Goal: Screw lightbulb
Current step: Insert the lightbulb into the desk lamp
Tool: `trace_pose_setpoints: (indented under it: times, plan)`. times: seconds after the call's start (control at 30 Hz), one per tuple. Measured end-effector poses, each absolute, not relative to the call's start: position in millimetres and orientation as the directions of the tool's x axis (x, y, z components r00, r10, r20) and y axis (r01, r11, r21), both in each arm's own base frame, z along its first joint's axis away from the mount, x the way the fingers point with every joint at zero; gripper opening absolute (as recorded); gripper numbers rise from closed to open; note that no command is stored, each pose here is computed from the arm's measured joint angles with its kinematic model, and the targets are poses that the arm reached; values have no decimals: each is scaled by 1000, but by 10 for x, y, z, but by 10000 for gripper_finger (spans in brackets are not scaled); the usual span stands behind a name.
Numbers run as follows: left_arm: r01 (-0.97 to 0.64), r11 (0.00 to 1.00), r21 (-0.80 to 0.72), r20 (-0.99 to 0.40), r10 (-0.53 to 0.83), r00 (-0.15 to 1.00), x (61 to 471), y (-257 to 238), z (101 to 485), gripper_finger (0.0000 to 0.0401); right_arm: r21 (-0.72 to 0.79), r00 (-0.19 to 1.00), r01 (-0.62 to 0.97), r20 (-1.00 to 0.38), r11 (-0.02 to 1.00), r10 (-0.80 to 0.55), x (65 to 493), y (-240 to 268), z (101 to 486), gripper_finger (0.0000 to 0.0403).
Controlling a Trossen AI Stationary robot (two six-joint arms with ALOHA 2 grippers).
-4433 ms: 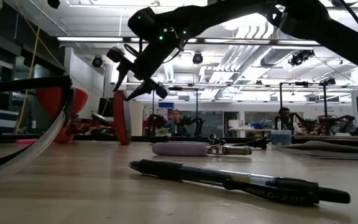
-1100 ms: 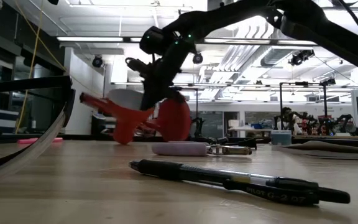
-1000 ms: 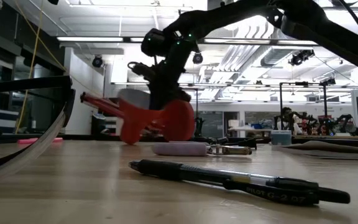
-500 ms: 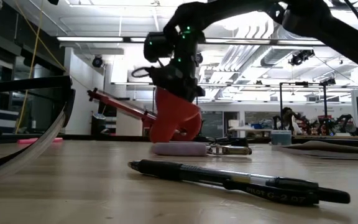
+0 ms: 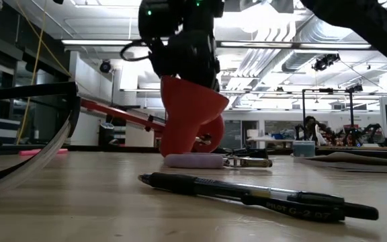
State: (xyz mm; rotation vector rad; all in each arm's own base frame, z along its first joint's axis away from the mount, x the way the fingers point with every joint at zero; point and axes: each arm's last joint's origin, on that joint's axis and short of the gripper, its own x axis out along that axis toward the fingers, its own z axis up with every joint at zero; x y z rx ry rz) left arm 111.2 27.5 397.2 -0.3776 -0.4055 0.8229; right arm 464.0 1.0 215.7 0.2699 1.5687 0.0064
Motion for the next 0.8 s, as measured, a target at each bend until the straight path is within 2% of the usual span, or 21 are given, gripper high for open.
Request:
trace_pose_setpoints:
  times: [0.2, 0.53, 0.7, 0.8]
  plan:
    - [-611, 639, -467, 203, 750, 629, 1116, 271, 3973, 134, 154, 55, 144, -987, 977, 148, 4597, 185, 2341, 0]
    - [-574, 707, -413, 211, 687, 695, 1138, 253, 3965, 134, 121, 226, 213, -971, 969, 72, 4513, -34, 2783, 0]
    - [-433, 834, -341, 225, 520, 824, 1179, 204, 3956, 134, 45, 311, 228, -950, 973, -29, 4340, -113, 3157, 0]
    - [-239, 916, -322, 227, 320, 920, 1214, 142, 3943, 134, -16, 333, 303, -935, 953, -121, 4140, -161, 3432, 0]
